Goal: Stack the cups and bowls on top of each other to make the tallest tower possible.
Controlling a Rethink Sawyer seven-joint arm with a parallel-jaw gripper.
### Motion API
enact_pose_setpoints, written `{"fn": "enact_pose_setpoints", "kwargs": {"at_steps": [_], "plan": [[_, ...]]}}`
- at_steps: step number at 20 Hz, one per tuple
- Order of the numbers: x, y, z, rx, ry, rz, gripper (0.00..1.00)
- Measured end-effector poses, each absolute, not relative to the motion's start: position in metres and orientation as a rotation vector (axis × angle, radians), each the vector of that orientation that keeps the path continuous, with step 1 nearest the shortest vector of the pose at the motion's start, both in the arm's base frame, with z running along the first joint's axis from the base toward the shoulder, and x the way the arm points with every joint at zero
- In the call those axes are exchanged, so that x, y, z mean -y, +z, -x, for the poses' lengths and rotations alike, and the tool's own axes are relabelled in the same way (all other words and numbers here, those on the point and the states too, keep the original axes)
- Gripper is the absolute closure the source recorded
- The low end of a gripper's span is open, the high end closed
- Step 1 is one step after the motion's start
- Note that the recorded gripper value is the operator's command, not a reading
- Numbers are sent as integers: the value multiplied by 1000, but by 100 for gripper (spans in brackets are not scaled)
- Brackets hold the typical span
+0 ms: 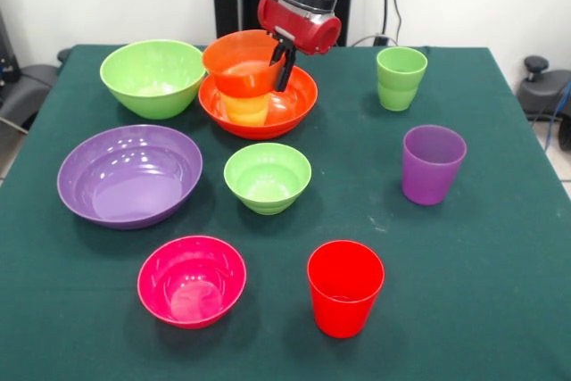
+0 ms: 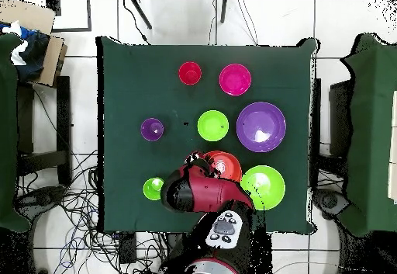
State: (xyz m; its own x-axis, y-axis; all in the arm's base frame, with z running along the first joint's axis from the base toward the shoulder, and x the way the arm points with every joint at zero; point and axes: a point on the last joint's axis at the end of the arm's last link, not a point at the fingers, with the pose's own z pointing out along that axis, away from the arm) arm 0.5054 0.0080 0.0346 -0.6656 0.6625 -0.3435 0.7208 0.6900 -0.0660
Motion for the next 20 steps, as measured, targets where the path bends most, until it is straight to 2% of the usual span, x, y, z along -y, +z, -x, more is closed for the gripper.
{"fn": "enact_pose_setpoints", "kwargs": {"at_steps": [20], "plan": [[5,28,-499,-2582,-317,-1075,100]]}}
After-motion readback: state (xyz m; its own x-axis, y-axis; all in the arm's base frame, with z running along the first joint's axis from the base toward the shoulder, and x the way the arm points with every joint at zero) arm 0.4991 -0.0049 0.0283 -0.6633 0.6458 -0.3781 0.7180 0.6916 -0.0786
